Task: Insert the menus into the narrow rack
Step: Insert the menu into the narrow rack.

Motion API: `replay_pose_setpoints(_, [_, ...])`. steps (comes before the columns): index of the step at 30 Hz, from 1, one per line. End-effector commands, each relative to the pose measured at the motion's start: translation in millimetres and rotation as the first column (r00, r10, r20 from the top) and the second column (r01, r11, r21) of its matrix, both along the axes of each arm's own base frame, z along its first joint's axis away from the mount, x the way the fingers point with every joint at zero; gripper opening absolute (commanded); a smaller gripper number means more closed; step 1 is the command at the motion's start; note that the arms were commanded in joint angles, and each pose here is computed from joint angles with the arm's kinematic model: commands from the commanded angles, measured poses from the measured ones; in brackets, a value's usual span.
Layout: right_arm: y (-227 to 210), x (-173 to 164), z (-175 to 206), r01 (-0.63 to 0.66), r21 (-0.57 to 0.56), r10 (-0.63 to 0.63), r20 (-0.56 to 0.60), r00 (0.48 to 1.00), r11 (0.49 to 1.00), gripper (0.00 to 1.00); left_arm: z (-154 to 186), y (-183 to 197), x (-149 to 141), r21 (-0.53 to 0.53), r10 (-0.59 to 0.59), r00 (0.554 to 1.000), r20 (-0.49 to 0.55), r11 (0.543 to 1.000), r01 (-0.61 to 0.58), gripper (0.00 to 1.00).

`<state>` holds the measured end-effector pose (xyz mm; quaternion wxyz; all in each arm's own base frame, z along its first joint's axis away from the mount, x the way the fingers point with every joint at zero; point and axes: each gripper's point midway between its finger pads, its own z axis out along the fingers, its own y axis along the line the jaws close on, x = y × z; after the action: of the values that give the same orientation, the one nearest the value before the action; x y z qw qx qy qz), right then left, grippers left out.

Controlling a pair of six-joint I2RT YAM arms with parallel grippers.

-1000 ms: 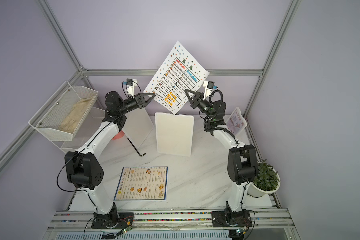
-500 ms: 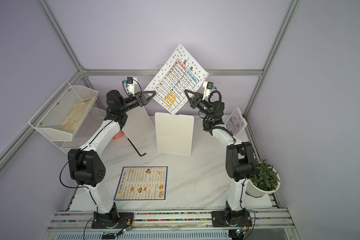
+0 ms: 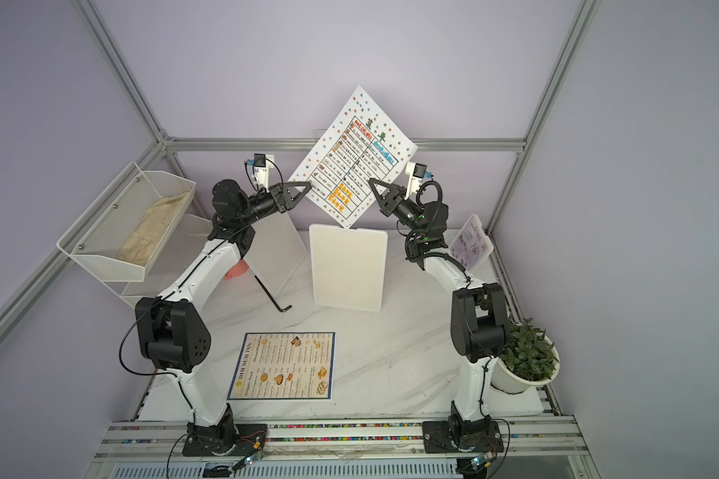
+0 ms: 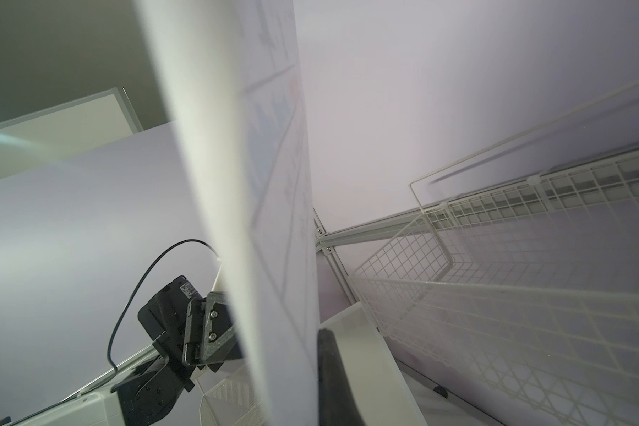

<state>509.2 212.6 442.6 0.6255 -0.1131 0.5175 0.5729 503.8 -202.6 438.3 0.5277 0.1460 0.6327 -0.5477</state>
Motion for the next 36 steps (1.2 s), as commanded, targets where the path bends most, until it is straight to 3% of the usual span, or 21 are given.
replay_pose_setpoints(1, [-5.0, -4.5, 5.7, 0.006, 0.02, -0.006, 0.012, 1.0, 1.0, 0.0, 25.9, -5.0, -7.2, -0.013, -0.022, 0.997, 0.078, 1.0, 0.023, 0.37])
replay_pose_setpoints(36, [-13.4, -1.5, 10.8, 0.058, 0.053, -0.056, -0.041, 0.998, 0.997, 0.0, 35.4, -18.2, -7.5, -0.021, -0.053, 0.994, 0.094, 0.998, 0.055, 0.36])
